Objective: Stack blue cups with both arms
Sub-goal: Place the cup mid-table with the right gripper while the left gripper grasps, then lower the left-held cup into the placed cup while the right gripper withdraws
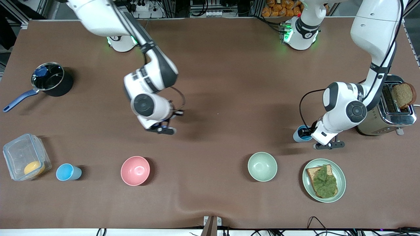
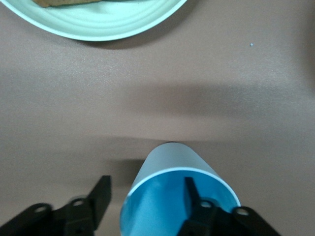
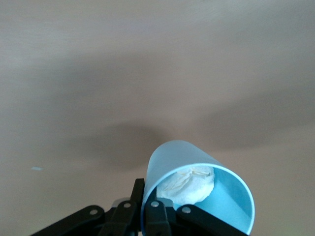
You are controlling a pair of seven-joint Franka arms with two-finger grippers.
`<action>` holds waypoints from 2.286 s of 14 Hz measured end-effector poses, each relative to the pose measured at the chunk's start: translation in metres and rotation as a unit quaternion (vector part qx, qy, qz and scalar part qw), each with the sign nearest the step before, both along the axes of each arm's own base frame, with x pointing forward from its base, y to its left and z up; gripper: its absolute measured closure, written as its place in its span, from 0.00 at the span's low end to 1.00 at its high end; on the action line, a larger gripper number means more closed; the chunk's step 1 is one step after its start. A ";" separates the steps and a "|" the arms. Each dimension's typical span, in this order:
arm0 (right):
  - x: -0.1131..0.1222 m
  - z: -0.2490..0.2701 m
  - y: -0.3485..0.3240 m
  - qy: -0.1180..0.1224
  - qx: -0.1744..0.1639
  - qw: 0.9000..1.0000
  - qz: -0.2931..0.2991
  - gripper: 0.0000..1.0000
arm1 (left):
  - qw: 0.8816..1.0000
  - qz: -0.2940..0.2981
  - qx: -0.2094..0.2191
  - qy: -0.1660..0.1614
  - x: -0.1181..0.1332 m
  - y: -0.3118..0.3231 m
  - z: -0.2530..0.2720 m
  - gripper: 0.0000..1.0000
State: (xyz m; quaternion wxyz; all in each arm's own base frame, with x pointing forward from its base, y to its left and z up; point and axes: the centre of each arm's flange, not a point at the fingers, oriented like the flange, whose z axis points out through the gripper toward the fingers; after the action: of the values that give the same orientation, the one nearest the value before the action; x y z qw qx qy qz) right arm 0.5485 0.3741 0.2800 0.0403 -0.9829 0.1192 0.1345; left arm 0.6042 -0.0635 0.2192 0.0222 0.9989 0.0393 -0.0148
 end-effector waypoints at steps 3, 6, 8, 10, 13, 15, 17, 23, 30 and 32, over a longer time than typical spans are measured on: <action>-0.016 -0.016 0.054 -0.033 0.011 0.999 -0.041 0.96 | 1.000 0.000 0.000 0.000 0.000 0.000 0.000 0.70; -0.029 -0.037 0.091 -0.058 0.025 0.997 -0.055 0.96 | 1.000 0.000 0.000 0.000 0.000 0.000 -0.001 0.97; -0.030 -0.046 0.100 -0.071 0.033 0.995 -0.058 0.96 | 1.000 0.001 0.000 0.000 0.000 0.001 -0.001 0.97; -0.030 -0.049 0.101 -0.071 0.033 0.995 -0.057 0.96 | 1.000 0.001 0.000 0.000 0.000 0.001 -0.001 0.97; -0.028 -0.044 0.104 -0.075 0.037 0.995 -0.057 0.70 | 1.000 0.003 0.000 -0.003 0.002 0.003 0.001 0.97; -0.021 -0.032 0.104 -0.074 0.036 0.995 -0.057 0.48 | 1.000 0.005 0.000 -0.012 0.006 0.005 0.010 0.97; -0.007 -0.006 0.094 -0.059 0.025 0.996 -0.058 0.28 | 1.000 0.009 0.000 -0.025 0.011 0.010 0.026 0.97; 0.065 0.112 -0.050 -0.015 0.028 0.999 0.029 0.00 | 0.997 0.044 -0.041 -0.053 0.008 -0.059 0.105 0.97; 0.092 0.173 -0.245 -0.043 -0.022 0.984 0.172 0.00 | 0.996 0.056 -0.064 -0.005 -0.049 -0.272 0.154 0.97; 0.082 0.191 -0.286 -0.050 -0.013 0.980 0.195 0.00 | 0.996 0.054 -0.067 0.005 -0.073 -0.321 0.148 0.97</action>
State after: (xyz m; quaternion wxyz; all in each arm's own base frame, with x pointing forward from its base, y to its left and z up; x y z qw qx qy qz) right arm 0.6302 0.0880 0.4705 0.0063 -0.9932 -0.0747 0.0889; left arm 0.5313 -0.3844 0.3672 0.0892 0.9915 0.0924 -0.0214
